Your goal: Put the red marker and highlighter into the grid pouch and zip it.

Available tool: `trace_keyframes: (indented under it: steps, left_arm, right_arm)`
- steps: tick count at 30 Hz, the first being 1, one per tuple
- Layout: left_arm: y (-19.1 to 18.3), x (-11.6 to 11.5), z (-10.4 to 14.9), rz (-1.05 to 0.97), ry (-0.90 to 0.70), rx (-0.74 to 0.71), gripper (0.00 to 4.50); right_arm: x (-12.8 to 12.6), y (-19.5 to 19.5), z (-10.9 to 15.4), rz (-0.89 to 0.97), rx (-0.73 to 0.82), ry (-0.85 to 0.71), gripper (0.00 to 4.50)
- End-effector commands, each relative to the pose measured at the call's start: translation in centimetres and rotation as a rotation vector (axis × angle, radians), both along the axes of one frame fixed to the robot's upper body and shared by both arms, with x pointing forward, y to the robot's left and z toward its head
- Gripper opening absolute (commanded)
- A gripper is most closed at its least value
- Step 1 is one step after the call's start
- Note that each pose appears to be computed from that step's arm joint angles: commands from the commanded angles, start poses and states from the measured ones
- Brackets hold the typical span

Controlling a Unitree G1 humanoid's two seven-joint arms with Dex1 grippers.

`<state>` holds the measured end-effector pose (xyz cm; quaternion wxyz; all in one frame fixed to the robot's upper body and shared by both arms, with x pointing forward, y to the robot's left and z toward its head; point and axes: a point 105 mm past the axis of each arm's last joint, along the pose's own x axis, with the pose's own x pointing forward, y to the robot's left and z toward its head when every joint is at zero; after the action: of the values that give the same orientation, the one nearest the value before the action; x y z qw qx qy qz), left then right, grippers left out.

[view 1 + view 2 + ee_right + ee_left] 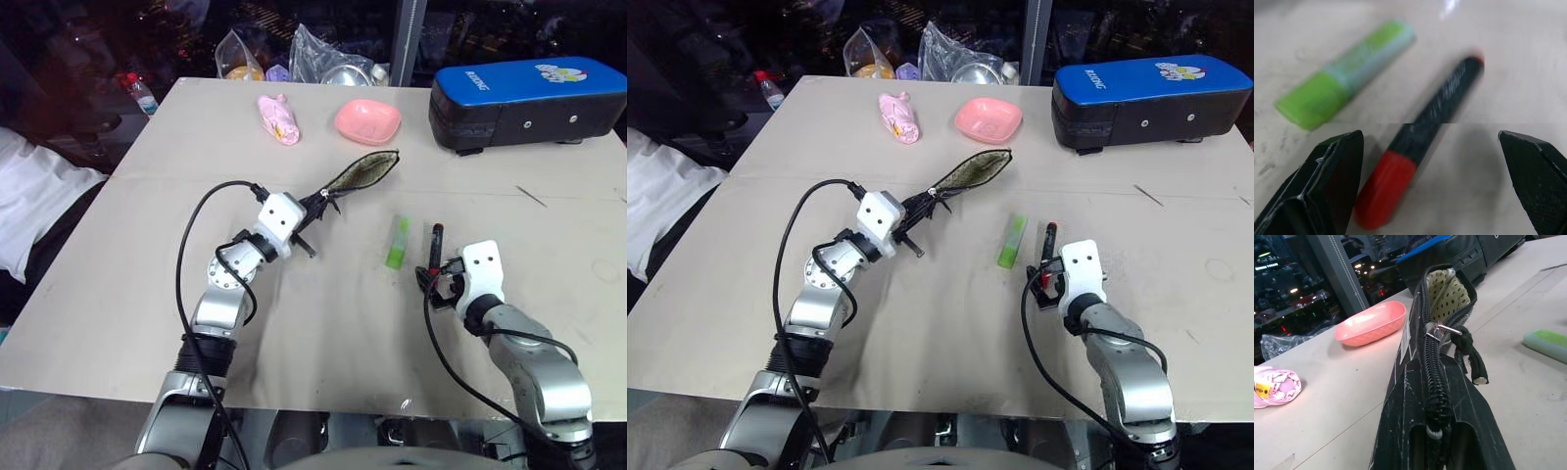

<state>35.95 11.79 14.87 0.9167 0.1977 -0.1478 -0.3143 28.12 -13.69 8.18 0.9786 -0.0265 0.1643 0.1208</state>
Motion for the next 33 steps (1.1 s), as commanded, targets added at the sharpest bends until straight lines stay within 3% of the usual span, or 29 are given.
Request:
trace_keyframes:
  steps: [1, 2, 5, 6, 9, 14, 20, 24, 33]
  left_arm:
    - [-0.5, -0.4, 2.3, -0.034, -0.060, -0.026, 0.00]
    - [-0.6, -0.4, 2.5, -0.038, -0.060, -0.023, 0.00]
    - [-0.5, -0.4, 2.8, -0.043, -0.060, -0.020, 0.00]
    - [-0.4, -0.4, 2.9, -0.044, -0.059, -0.020, 0.00]
    - [-0.4, -0.4, 3.2, -0.048, -0.055, -0.019, 0.00]
    - [-1.2, -0.7, 3.8, -0.110, -0.056, -0.013, 0.00]
    - [-2.3, -0.9, 3.5, -0.186, -0.040, 0.046, 0.00]
    - [-3.2, -0.9, 3.0, -0.230, -0.026, 0.084, 0.00]
    - [-4.8, -0.6, 2.5, -0.281, -0.027, 0.108, 0.00]
  right_arm:
    - [0.1, 0.1, 0.2, -0.033, 0.051, 0.006, 3.95]
    - [0.1, 0.1, 0.0, -0.030, 0.034, 0.015, 3.69]
    - [0.2, -0.7, -0.1, -0.047, -0.015, 0.010, 2.29]
    - [0.3, -1.0, 0.0, -0.059, -0.021, 0.005, 1.54]
    - [0.7, -2.1, 0.7, -0.087, -0.049, -0.034, 0.34]
    - [1.8, -4.2, 3.4, -0.042, -0.130, -0.134, 0.32]
    - [2.6, -5.2, 9.2, 0.334, -0.526, -0.326, 0.32]
    - [3.0, -4.1, 12.4, 0.562, -0.697, -0.421, 0.32]
    - [5.5, -2.2, 13.6, 0.866, -1.036, -0.472, 0.32]
